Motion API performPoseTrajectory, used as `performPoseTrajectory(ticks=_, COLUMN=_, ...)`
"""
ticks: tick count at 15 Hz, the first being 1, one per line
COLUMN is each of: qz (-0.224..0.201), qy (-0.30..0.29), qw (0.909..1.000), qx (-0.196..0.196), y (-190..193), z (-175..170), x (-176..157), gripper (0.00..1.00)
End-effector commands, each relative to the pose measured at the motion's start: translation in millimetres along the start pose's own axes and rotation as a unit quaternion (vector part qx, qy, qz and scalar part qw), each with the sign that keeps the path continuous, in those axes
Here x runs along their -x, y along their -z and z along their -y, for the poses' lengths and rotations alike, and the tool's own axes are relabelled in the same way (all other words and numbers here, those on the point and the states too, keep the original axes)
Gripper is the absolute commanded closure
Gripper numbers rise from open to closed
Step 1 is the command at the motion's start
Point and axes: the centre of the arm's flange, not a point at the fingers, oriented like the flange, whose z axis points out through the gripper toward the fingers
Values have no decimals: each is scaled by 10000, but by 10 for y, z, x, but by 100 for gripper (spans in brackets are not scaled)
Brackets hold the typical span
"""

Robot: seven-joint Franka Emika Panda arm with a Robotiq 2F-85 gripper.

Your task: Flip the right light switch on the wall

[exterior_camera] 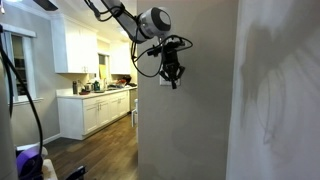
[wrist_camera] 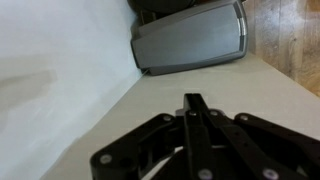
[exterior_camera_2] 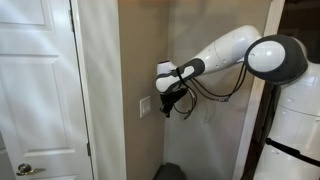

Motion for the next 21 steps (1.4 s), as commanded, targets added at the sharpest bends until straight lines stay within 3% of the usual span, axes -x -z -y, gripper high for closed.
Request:
performPoseTrajectory(ticks=1, qz=-244, qy=175, qw=9995, qx=-101, y=-87, z=-25, x=258, gripper=100)
performPoseTrajectory(ticks=4, qz=-773, qy=311, qw=9965, qx=2, y=-91, z=30, x=164, gripper=100)
performPoseTrajectory(ticks=8, qz=-1711, qy=382, qw=9845, qx=78, y=-7, z=51, x=159, gripper=100)
performPoseTrajectory(ticks=15, qz=-2499, qy=450, qw=9666, qx=-338, y=127, z=54, x=107, gripper=100)
performPoseTrajectory(ticks=21, qz=-2688, qy=585, qw=9589, qx=-697, y=169, z=101, x=29, gripper=100)
